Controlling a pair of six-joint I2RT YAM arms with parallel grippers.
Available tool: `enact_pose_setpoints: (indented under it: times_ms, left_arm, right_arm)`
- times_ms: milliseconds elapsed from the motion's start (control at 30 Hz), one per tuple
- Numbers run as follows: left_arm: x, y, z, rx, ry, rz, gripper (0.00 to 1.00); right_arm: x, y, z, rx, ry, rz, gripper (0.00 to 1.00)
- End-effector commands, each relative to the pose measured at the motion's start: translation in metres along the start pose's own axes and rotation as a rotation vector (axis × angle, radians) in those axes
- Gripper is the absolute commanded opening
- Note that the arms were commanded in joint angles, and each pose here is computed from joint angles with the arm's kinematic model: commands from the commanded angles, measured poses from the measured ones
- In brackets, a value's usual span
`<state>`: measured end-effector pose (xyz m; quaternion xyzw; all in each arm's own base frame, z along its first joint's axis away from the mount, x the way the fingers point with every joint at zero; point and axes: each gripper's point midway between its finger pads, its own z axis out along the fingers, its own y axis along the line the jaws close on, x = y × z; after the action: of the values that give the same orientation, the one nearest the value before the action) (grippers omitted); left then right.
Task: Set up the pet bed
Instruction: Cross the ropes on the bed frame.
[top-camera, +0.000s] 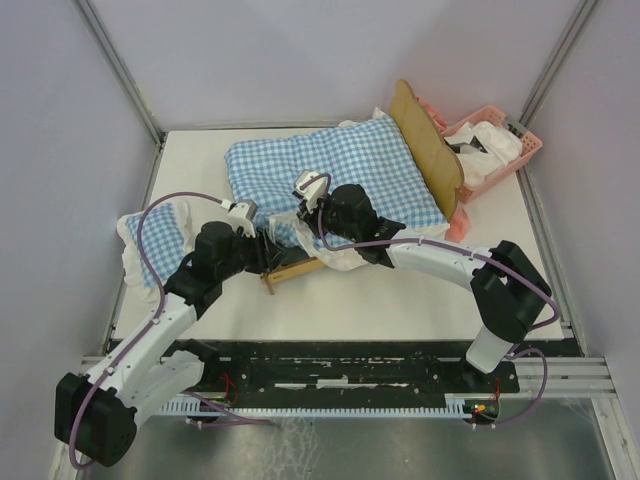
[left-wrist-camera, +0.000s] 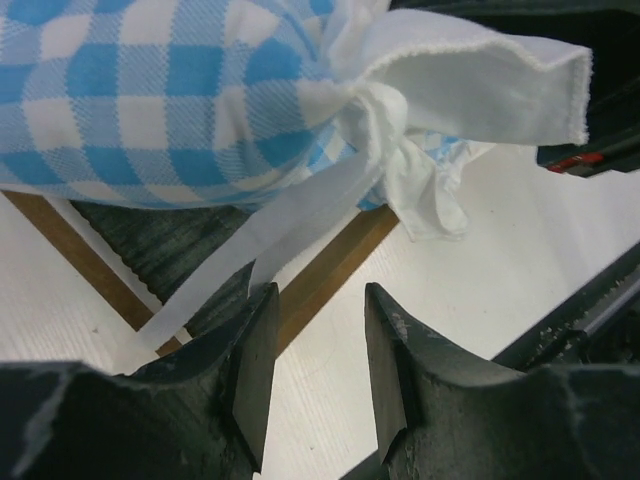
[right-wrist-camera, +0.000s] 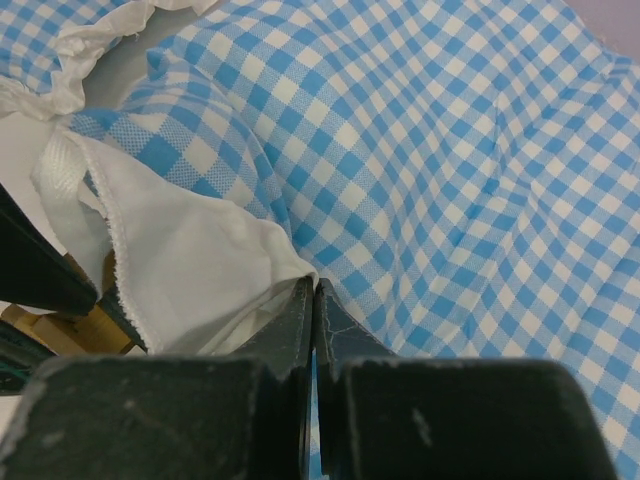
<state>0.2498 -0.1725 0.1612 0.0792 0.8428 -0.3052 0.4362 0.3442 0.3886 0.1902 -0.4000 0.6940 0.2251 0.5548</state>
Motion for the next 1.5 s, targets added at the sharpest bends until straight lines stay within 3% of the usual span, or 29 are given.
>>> enact_pose_setpoints:
  times_ms: [0,333,533,833,933,1033,1100,1233,1333,1467]
  left_arm:
    - [-0.014,0.011,0.004,-0.077,-0.065,0.048,0.47]
    - [-0.040,0.002,-0.025,-0.096,-0.193,0.042,0.48]
    - [-0.021,0.001,-0.012,-0.063,-0.113,0.023,0.49]
    - [-0.004,-0.003,0.003,-0.012,-0.093,-0.035,0.48]
    - [0.004,-0.013,0.009,0.050,-0.071,-0.079,0.42]
    - [0.001,-0.037,0.011,0.147,-0.078,-0.134,0.24]
    - [-0.012,-0.069,0.007,0.259,-0.128,-0.163,0.20]
    - [0.002,-0.110,0.010,0.378,-0.107,-0.195,0.22]
    - [0.022,-0.104,0.020,0.337,-0.069,-0.196,0.23]
    - [0.028,-0.088,0.022,0.258,-0.078,-0.179,0.34]
  right_arm:
    - [-0.051,-0.012,-0.007,0.021,-0.130,0.005,0.02]
    - [-0.050,-0.014,-0.011,0.014,-0.125,0.009,0.02]
    - [-0.050,-0.016,-0.014,0.020,-0.129,0.016,0.02]
    - [-0.049,-0.013,-0.013,0.004,-0.131,0.027,0.02]
    - [-0.051,-0.013,-0.014,0.006,-0.135,0.028,0.02]
    - [-0.051,-0.014,-0.014,0.009,-0.133,0.024,0.02]
    - [-0.049,-0.015,-0.014,0.011,-0.128,0.023,0.02]
    - [-0.046,-0.015,-0.013,0.012,-0.121,0.025,0.02]
    - [-0.043,-0.015,-0.013,0.014,-0.117,0.024,0.02]
    - [-0.041,-0.016,-0.015,0.017,-0.113,0.020,0.02]
